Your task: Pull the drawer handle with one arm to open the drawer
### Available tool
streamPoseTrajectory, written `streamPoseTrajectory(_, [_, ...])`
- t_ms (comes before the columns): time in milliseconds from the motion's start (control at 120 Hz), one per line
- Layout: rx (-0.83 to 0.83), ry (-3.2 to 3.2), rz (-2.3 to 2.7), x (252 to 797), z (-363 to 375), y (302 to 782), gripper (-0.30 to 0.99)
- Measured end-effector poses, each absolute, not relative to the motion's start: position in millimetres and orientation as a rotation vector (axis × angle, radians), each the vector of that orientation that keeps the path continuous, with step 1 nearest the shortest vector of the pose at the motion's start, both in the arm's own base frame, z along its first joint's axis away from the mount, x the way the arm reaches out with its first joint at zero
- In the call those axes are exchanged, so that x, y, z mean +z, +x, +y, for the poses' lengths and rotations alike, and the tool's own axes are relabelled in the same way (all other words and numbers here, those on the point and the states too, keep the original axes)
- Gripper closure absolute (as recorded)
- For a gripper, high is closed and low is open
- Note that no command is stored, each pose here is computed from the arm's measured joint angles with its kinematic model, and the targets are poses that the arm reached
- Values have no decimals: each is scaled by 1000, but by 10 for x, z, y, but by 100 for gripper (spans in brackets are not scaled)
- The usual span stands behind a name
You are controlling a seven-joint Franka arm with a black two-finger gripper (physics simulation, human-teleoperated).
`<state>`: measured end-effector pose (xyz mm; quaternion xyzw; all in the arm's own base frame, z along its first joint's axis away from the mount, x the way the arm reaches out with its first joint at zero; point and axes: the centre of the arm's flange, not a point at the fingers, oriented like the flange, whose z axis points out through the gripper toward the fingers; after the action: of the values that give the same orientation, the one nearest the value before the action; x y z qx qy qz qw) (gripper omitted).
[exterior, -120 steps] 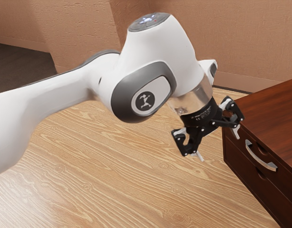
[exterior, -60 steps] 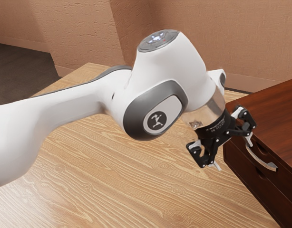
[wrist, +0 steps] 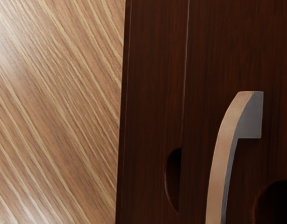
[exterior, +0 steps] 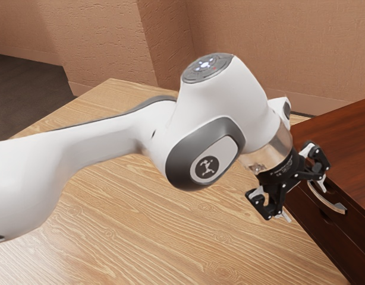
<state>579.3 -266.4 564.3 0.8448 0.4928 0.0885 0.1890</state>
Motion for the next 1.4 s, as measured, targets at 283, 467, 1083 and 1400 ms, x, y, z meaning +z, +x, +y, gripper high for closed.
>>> streamPoseTrajectory(283, [250, 2358, 1402, 5612, -2656, 5808, 14])
streamPoseTrajectory(467, [248, 2352, 1408, 5561, -2666, 5835, 15])
streamPoseTrajectory(1083, [242, 2349, 1424, 5538, -2648, 5833, 62])
streamPoseTrajectory(1400, [239, 2355, 1430, 5579, -2630, 5787, 76])
